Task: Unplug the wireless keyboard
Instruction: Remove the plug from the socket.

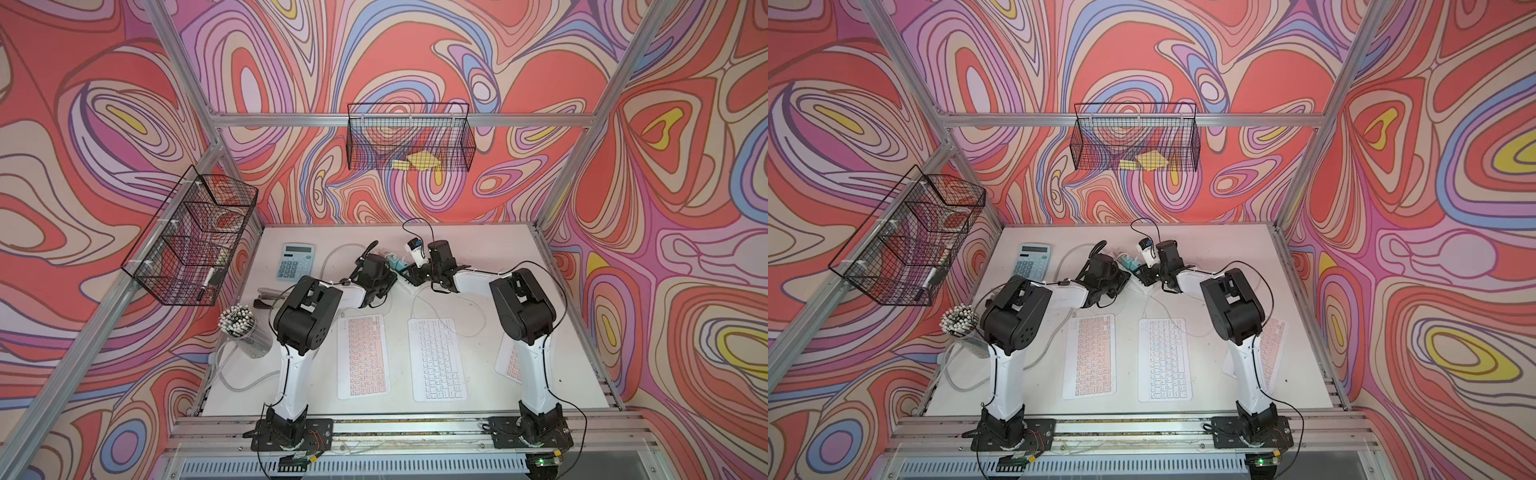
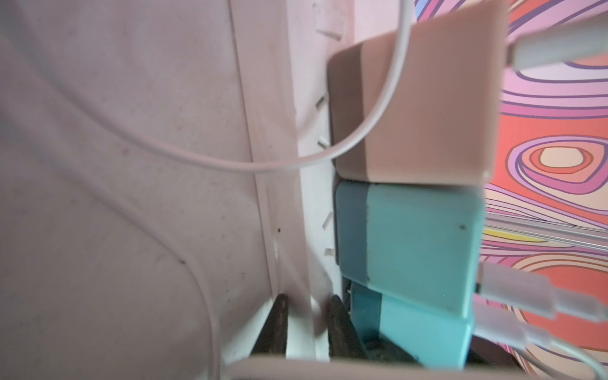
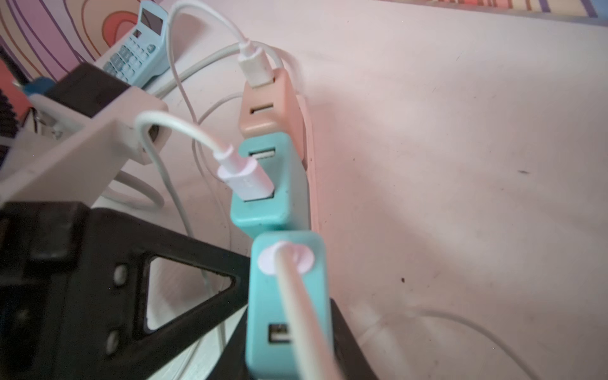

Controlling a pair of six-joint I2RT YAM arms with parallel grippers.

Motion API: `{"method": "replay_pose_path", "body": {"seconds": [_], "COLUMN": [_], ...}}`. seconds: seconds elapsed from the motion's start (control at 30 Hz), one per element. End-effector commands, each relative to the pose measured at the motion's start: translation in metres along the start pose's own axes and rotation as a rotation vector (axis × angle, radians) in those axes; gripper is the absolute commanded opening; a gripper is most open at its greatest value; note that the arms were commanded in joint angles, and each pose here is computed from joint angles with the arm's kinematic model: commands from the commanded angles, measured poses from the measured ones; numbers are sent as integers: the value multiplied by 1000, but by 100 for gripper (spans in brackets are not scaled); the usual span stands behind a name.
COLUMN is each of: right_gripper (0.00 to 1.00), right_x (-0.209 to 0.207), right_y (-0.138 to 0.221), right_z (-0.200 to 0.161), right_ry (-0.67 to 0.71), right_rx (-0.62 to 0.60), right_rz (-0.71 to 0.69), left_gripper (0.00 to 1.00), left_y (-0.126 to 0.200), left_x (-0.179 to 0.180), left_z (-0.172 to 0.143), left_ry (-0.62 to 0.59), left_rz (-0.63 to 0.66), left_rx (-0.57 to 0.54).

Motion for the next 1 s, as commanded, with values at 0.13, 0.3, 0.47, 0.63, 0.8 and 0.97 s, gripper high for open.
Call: {"method": "replay_pose_path", "body": {"seconds": [0.13,0.3,0.47,0.63,0.8,0.97], "right_gripper": [23,23,23,23,23,22], "right_x": [41,74,96,99,91,69], "right_y": [-4,-15,-27,-38,-37,-11], "right_z": [27,19,11,0,0,23], "right_ry": [51,310,501,603,594,278], "right_rx": [-70,-15,19,114,145,-23], "right_rz": [133,45,-21,-92,-131,57], "left_gripper": [23,24,24,24,24,24], "left_y": [-2,-2,-2,-2,-2,-1], "left_x": [111,109,109,108,108,110], "left_z": [-43,-43,-42,-42,-42,-40], "left_ry": [22,12,10,9,5,11], "left_rz": [436,446,443,442,441,439], "left_rx": [172,173,172,171,172,167]}}
Point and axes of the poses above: each gripper's point midway between its finger pads, its own y axis back along the fingers, its own x axis along the line the jaws close on, z = x × y, the point moved 7 cm from there along y, back along the fingers, and after that the axes turned 8 degrees about y, right-handed, at the moved point
